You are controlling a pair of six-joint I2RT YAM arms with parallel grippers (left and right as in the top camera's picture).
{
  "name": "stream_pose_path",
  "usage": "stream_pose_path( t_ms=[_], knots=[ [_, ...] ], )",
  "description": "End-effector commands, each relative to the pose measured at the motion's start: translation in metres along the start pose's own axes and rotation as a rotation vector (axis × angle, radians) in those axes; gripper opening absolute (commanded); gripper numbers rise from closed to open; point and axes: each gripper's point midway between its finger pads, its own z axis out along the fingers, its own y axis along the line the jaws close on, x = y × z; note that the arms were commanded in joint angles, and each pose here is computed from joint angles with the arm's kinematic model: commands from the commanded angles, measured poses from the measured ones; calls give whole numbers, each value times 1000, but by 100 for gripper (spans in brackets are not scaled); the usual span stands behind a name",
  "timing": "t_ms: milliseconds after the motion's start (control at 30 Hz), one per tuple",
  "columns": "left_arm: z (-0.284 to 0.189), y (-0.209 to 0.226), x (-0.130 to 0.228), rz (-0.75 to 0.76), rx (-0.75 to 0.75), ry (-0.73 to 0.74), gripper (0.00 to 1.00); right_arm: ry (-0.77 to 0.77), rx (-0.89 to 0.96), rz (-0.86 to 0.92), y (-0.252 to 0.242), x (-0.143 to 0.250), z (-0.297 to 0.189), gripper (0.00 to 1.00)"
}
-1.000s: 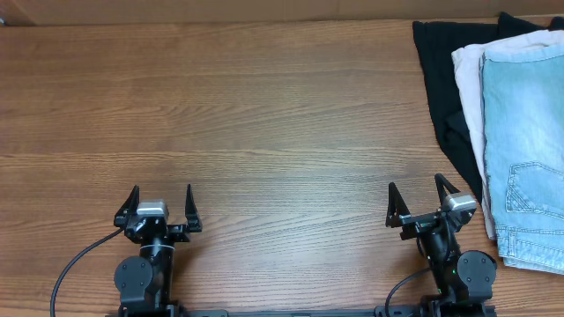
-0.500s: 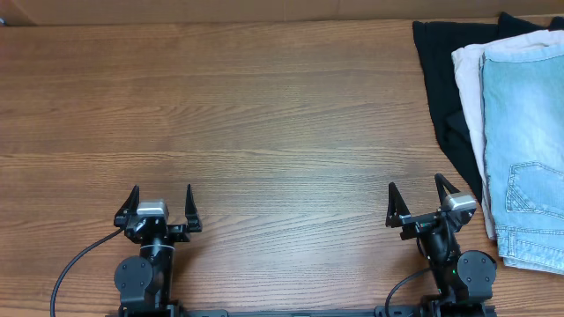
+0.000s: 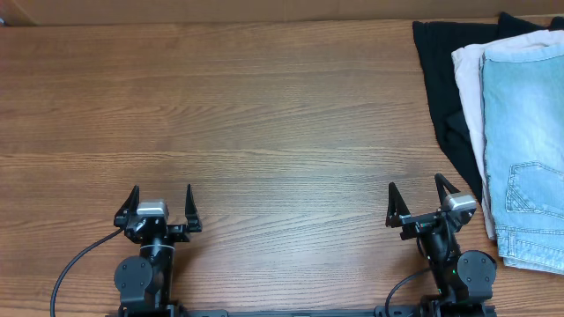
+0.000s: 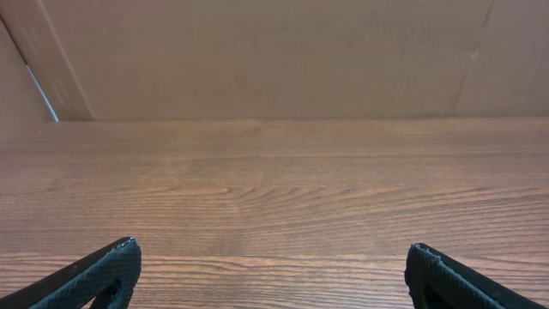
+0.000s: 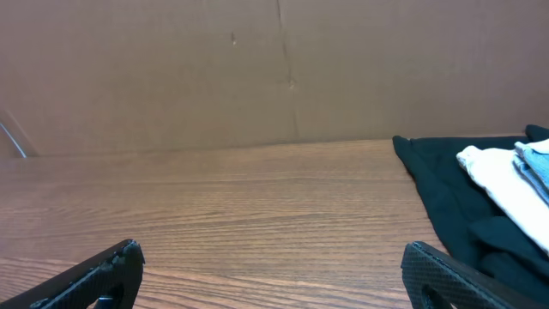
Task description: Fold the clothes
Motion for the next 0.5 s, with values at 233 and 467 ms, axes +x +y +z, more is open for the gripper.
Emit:
stream_pose_path(
  t_ms=[233,467],
  knots=[
    [0,5,0,16,-28,-5,100,-8,0,1,0,1,0,100],
    [0,5,0,16,-28,-5,100,-12,-1,0,0,0,0,100]
  ],
)
